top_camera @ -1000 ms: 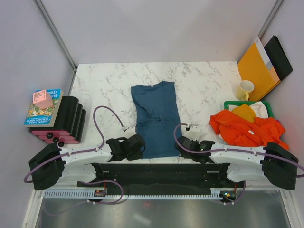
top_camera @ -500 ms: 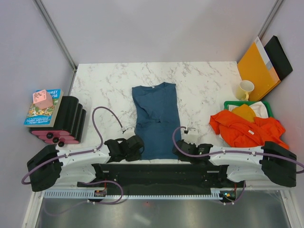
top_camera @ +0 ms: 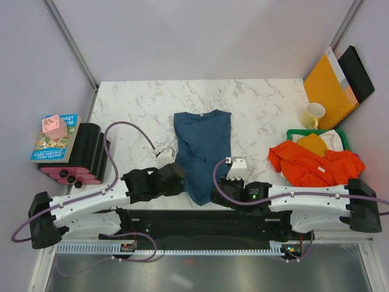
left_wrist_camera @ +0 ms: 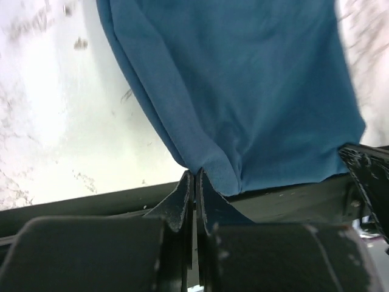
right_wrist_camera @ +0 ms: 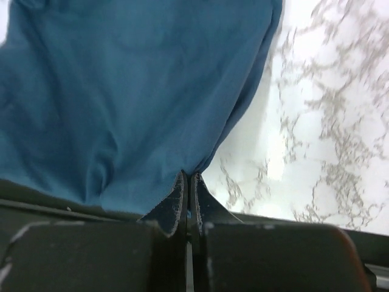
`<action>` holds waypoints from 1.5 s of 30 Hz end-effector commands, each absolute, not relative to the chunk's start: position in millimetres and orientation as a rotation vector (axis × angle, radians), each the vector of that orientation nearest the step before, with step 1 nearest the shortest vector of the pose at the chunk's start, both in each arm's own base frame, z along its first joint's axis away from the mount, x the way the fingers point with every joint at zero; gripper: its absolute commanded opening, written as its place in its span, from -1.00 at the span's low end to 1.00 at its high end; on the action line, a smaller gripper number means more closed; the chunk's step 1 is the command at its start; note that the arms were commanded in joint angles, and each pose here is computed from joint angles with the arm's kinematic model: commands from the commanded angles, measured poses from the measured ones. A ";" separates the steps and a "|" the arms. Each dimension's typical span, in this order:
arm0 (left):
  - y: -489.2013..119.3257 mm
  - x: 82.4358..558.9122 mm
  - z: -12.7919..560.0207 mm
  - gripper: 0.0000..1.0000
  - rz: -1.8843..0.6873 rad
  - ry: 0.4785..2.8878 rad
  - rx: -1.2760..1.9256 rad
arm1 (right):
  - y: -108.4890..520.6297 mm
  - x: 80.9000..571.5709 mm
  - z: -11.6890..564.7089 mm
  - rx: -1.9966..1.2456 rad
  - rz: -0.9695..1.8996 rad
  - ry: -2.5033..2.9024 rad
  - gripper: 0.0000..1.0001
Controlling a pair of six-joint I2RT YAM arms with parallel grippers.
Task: Fold and stack the t-shirts
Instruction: Fold the tshirt
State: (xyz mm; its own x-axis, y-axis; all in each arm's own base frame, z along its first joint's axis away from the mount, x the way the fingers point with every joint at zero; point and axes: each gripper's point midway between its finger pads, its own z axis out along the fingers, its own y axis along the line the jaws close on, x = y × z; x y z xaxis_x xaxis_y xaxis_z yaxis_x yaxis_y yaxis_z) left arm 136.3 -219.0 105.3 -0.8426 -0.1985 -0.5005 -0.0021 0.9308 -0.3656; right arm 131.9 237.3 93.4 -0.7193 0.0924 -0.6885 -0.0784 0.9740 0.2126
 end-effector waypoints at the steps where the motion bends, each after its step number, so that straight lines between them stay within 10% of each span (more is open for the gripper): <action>1: -215.6 165.1 153.8 -0.96 -0.428 2.376 -0.145 | 229.8 172.5 131.5 0.075 0.206 2.226 -1.00; 25: -192.2 375.8 198.0 -0.96 -0.196 2.212 -0.210 | 222.3 408.3 181.6 0.268 0.057 2.089 -1.00; 45: -191.3 494.0 138.2 -0.96 -0.184 2.303 -0.311 | 208.2 527.7 100.5 0.343 -0.012 2.163 -1.00</action>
